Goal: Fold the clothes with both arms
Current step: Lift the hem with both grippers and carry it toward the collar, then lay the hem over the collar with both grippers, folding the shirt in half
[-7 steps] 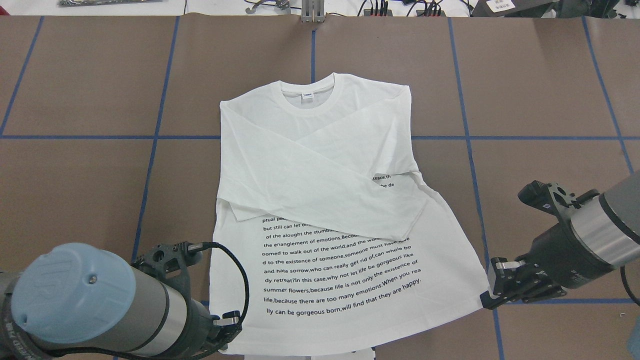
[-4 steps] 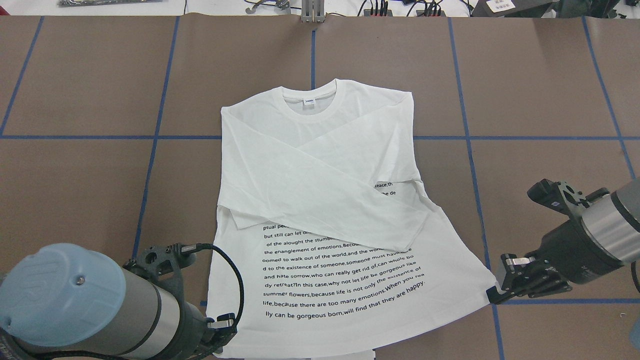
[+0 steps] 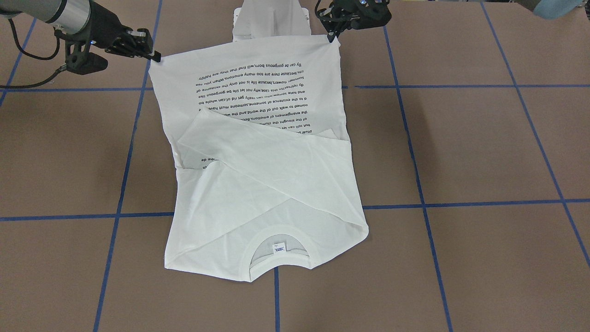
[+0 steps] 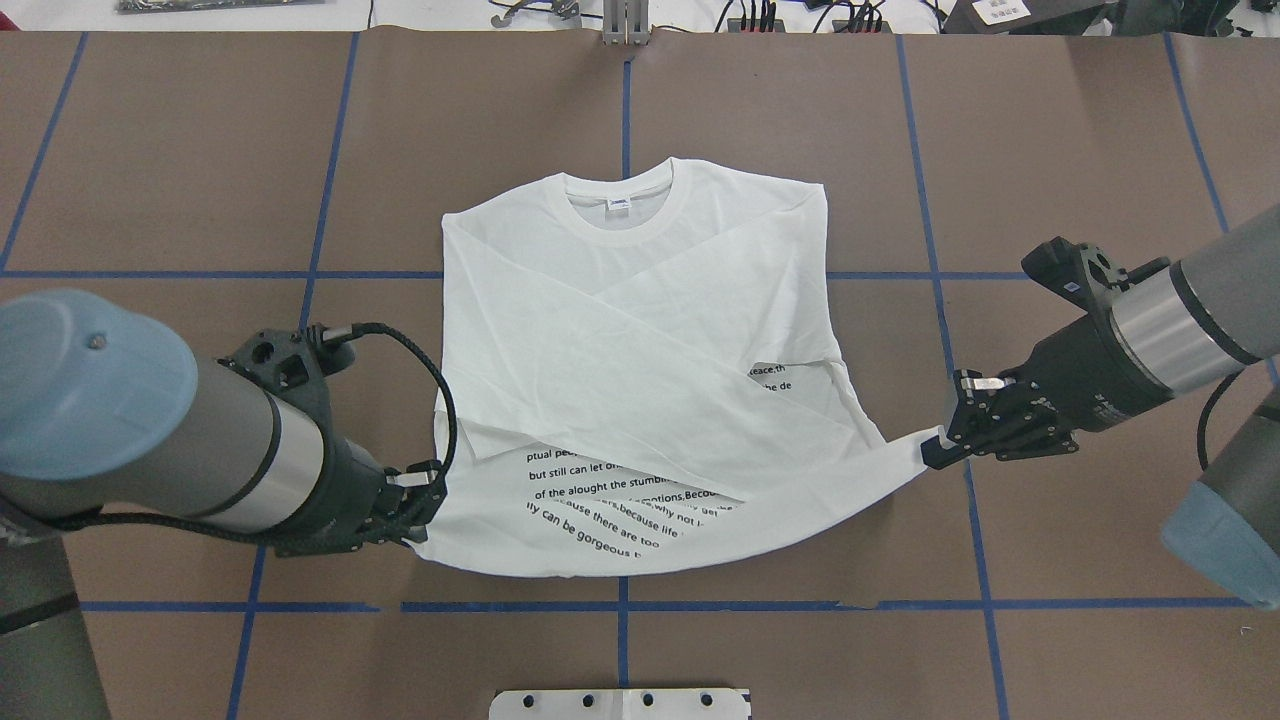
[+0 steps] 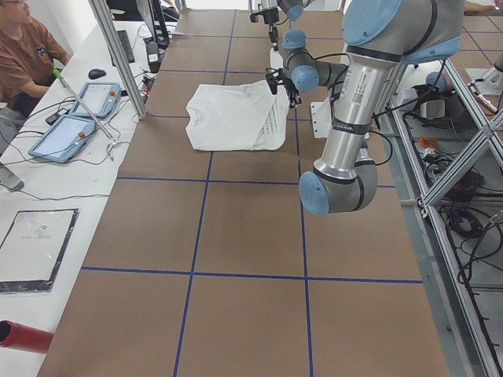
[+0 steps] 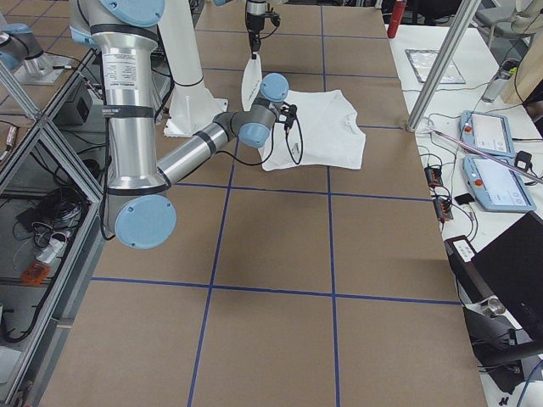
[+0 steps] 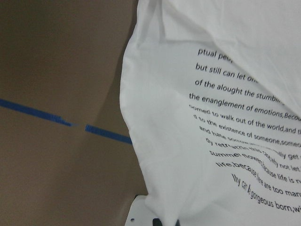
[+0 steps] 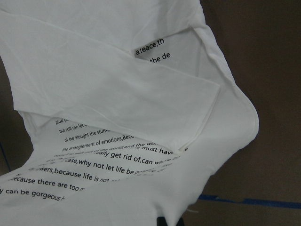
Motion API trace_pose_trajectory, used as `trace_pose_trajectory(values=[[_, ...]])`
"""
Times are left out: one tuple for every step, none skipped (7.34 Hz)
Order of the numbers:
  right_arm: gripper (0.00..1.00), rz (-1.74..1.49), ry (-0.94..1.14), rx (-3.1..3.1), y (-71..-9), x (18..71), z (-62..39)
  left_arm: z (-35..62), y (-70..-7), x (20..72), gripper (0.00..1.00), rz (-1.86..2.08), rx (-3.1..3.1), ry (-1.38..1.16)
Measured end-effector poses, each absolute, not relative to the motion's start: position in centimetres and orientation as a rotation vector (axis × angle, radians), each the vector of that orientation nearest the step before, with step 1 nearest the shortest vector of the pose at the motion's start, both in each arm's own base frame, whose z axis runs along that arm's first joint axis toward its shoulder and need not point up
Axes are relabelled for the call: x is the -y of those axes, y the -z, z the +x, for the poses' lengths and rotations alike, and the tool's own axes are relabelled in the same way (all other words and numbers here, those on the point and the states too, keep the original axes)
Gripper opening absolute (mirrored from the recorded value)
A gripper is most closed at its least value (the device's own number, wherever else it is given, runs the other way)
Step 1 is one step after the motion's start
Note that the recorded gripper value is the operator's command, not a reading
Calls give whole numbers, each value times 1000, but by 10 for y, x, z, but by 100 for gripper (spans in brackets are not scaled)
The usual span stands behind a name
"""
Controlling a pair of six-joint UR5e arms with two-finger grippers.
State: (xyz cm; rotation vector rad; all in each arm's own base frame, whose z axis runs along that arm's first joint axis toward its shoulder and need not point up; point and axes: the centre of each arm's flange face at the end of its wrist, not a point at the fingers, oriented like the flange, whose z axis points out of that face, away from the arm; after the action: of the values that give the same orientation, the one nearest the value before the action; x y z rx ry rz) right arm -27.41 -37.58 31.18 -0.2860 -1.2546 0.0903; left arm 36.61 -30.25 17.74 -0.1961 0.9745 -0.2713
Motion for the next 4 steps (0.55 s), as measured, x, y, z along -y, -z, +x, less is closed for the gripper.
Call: trace_pose_trajectory(values=[[0,-260,-124,1263,-307,404,-273,357,-181,335,0,-169,-970,284],[0,-233,-155,1270,-302,427,-268,356,-186,359,0,-148,-957,289],[0,-211,-190,1271,-300,451,-262,362,-190,381,0,-130,-942,287],[0,-193,-221,1268,-297,477,-263,369,-193,403,0,-115,-929,290]])
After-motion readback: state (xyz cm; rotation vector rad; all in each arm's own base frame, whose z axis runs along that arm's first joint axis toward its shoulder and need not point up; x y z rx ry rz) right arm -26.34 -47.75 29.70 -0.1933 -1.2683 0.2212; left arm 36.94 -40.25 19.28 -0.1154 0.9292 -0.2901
